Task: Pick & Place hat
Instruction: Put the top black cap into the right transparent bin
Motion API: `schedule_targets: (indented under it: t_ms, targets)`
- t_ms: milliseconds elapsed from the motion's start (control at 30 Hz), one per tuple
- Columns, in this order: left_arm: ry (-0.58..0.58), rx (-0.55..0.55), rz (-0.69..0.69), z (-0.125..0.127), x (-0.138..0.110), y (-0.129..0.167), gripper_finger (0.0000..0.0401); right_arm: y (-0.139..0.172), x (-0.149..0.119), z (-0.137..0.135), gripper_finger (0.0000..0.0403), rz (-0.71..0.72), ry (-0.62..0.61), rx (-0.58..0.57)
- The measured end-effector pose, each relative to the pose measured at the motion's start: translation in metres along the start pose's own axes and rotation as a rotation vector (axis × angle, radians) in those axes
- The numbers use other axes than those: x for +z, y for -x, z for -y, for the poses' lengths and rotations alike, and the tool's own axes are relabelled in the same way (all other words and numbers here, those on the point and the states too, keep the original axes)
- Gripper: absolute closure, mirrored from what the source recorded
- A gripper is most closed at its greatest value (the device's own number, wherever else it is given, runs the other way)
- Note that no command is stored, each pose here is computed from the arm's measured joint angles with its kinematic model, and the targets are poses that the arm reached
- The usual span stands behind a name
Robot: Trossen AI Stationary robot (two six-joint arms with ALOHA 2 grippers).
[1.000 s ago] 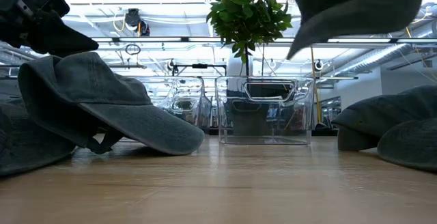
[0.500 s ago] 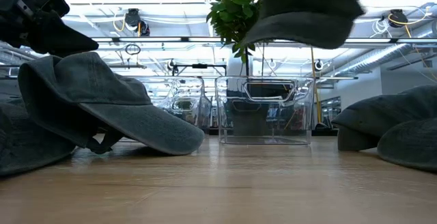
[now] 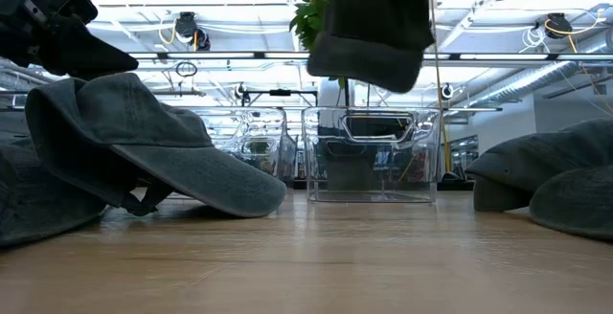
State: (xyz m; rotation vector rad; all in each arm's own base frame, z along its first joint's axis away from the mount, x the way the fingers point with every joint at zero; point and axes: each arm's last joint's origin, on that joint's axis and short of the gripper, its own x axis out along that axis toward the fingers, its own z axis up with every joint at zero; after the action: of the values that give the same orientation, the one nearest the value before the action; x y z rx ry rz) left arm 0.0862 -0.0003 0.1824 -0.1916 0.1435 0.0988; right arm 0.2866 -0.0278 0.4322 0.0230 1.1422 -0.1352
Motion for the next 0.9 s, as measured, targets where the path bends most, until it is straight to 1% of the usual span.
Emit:
schedule_targets:
  t_ms: [67,100,200,267,400,500,733,900]
  targets:
    - [0.000,0.000,0.000,0.000,0.000,0.000,0.0366,-0.005,0.002,0.002,0.0403,-0.023,0.021,-0.008]
    - [0.000,0.000,0.000,0.000,0.000,0.000,0.0366,-0.006,0.002,0.003,0.0403,-0.036,0.032,-0.030]
    - [0.000,0.000,0.000,0.000,0.000,0.000,0.0366,-0.012,0.003,0.007,0.0403,-0.070,0.065,-0.138]
    - [0.000,0.000,0.000,0.000,0.000,0.000,0.0366,-0.014,0.005,0.009,0.0403,-0.076,0.084,-0.180]
    - [0.000,0.000,0.000,0.000,0.000,0.000,0.0366,-0.021,0.008,0.008,0.0403,-0.093,0.121,-0.183]
    - [0.000,0.000,0.000,0.000,0.000,0.000,0.0366,-0.031,0.012,0.009,0.0403,-0.120,0.123,-0.184]
    - [0.000,0.000,0.000,0.000,0.000,0.000,0.0366,-0.050,0.019,0.014,0.0403,-0.144,0.126,-0.265]
    - [0.000,0.000,0.000,0.000,0.000,0.000,0.0366,-0.072,0.027,0.018,0.0403,-0.190,0.154,-0.285]
